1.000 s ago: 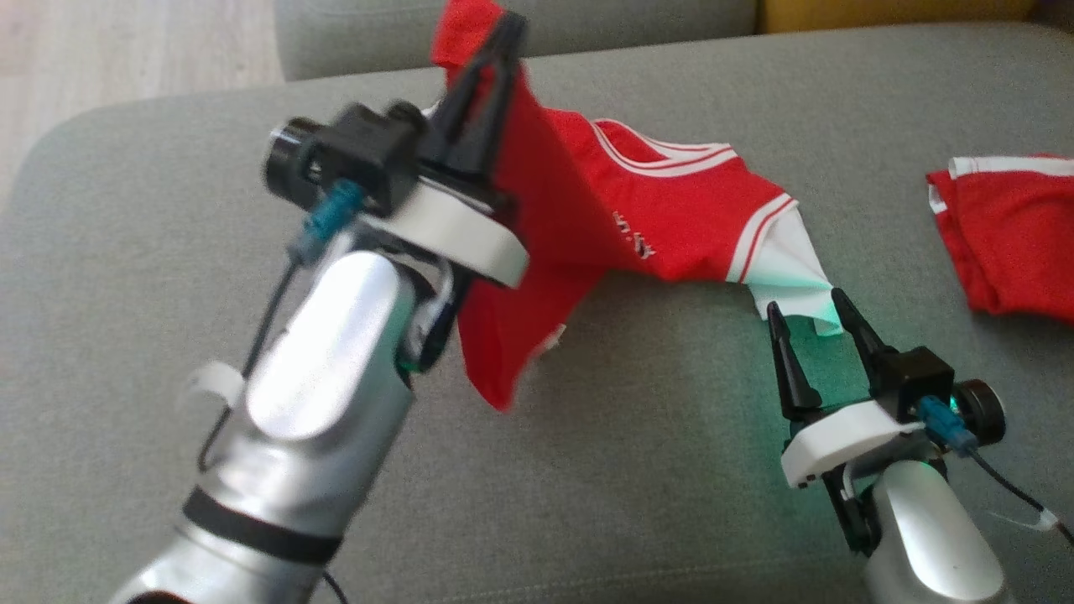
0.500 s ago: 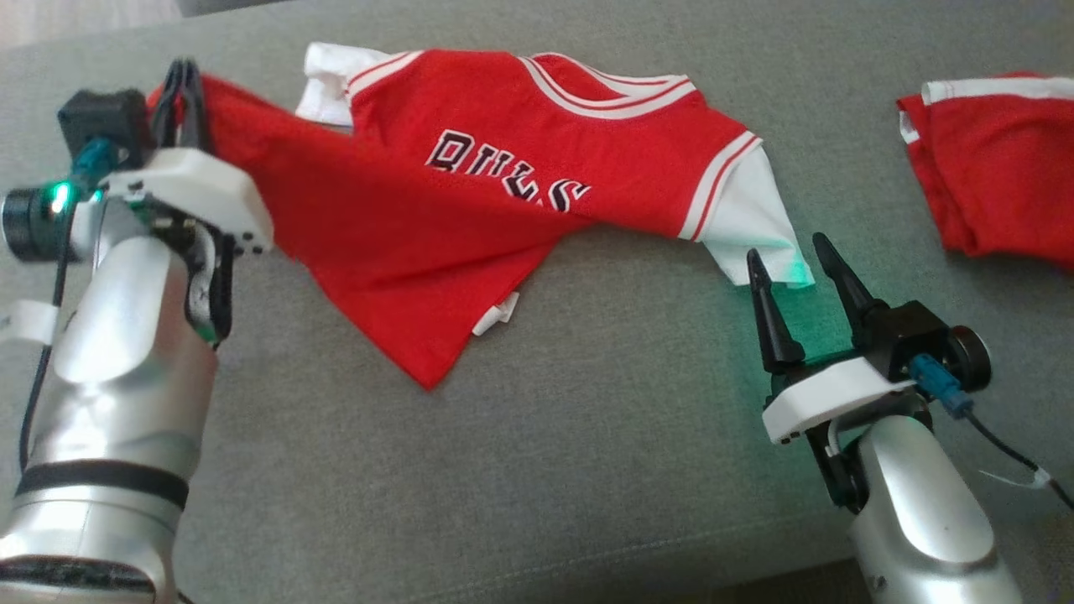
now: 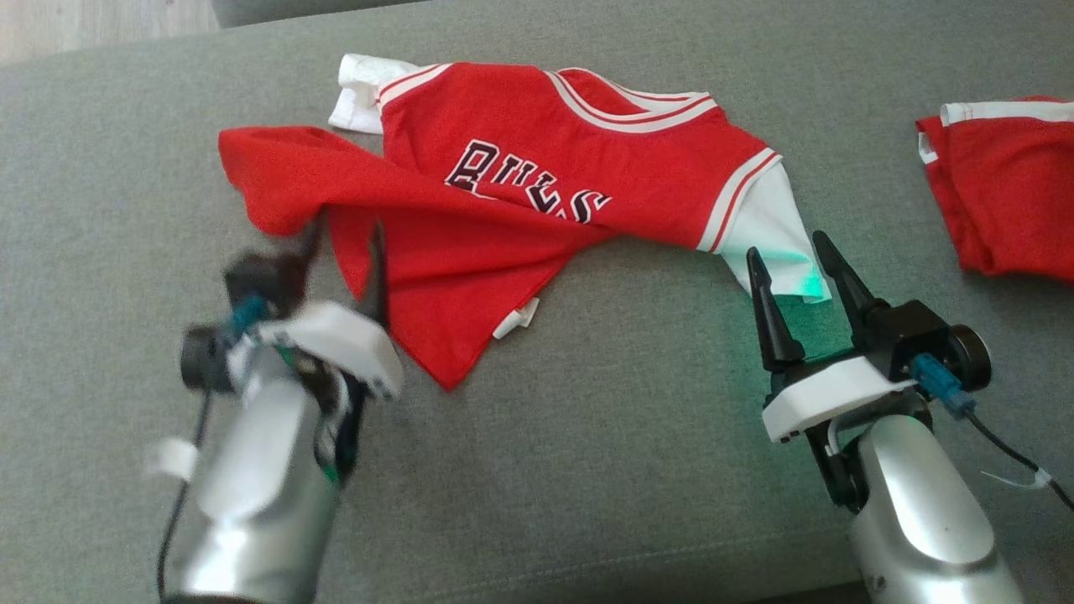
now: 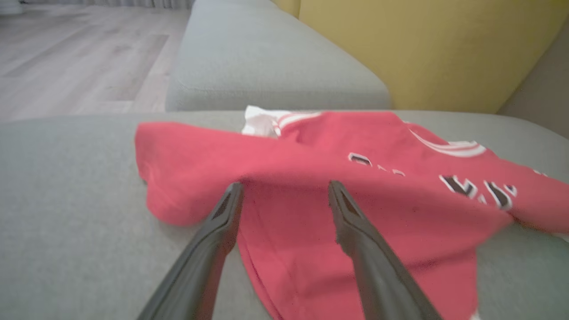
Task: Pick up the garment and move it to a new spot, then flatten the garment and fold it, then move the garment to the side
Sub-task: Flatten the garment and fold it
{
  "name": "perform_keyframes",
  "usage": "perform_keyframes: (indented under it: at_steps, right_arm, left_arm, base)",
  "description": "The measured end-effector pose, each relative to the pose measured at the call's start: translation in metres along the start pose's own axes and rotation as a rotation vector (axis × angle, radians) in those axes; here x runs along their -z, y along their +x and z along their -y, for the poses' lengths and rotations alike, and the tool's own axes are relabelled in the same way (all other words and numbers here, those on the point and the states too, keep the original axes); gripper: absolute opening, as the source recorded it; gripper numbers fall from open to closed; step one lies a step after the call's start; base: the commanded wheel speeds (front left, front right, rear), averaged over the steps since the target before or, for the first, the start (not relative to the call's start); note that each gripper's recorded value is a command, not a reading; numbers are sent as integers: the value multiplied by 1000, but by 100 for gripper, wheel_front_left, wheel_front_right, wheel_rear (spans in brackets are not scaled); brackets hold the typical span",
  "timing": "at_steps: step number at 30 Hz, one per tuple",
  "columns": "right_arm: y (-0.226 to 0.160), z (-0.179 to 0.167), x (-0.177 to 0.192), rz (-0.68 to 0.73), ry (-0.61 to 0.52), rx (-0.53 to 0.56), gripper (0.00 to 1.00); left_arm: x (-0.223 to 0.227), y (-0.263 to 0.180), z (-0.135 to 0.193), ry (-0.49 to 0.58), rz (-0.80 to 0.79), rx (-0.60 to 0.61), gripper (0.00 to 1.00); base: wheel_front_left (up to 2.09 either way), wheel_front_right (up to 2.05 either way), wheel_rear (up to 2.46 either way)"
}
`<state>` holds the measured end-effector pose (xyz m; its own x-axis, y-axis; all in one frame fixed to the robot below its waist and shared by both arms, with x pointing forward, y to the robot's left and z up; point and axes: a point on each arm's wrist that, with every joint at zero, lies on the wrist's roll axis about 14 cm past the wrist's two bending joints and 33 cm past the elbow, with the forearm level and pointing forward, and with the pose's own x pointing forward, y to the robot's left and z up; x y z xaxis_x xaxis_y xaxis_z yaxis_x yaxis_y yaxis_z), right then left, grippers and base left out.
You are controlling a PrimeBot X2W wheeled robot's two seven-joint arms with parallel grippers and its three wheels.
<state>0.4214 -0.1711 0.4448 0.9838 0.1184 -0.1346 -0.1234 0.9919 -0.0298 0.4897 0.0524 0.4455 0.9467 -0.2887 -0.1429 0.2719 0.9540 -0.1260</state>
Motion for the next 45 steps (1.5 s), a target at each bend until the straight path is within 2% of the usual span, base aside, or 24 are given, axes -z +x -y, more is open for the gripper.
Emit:
perform_keyframes:
  at_steps: [3, 8, 12, 15, 19, 21, 22, 23, 24, 25, 30, 32, 36, 44, 45]
  right_arm:
    - [-1, -1, -2, 6, -1, -2, 100]
    - [-7, 5, -3, 5, -3, 15, 100]
    - [-11, 11, -2, 1, -4, 35, 100]
    - [-14, 15, -1, -3, -7, 45, 100]
    - [-16, 17, 0, -6, -9, 53, 100]
    - [-16, 19, 0, -4, -9, 57, 100]
    - [-16, 19, -1, -3, -8, 59, 100]
    - [-16, 20, -1, -3, -7, 62, 100]
    - [-17, 21, -1, -2, -7, 64, 100]
    - [-17, 21, -3, 2, -6, 66, 100]
    - [-19, 21, -10, 23, -2, 67, 100]
    - [-25, 19, -9, 21, 6, 67, 100]
    - [-35, 15, -3, 8, 17, 65, 100]
    - [-43, 3, -5, 19, 28, 38, 100]
    - [-43, 2, -4, 18, 34, 36, 100]
  left_arm:
    - [24, -18, 16, -7, -54, 45, 100]
    - [55, -45, 52, -98, -138, 131, 100]
    - [65, -60, 85, -99, -166, 226, 100]
    - [70, -64, 96, -83, -185, 250, 100]
    - [91, -70, 94, -47, -249, 240, 99]
    - [95, -69, 90, -28, -264, 225, 55]
    - [96, -67, 86, -19, -268, 212, 47]
    - [97, -66, 83, -8, -274, 202, 30]
    - [98, -65, 80, -3, -278, 194, 4]
    - [98, -65, 77, -2, -282, 180, 0]
    - [94, -68, 64, -8, -280, 110, 0]
    - [87, -73, 37, -32, -259, 0, 0]
    - [81, -91, -2, -40, -231, -126, 0]
    - [53, -116, -45, 11, -124, -252, 0]
    - [48, -117, -48, 19, -108, -258, 9]
  base:
    - [0, 0, 0]
    - [0, 0, 0]
    - [0, 0, 0]
    - [0, 0, 0]
    - [0, 0, 0]
    - [0, 0, 0]
    - [0, 0, 0]
    - [0, 0, 0]
    - [0, 0, 0]
    - [0, 0, 0]
    - [0, 0, 0]
    - [0, 0, 0]
    - [0, 0, 0]
    - [0, 0, 0]
    - [0, 0, 0]
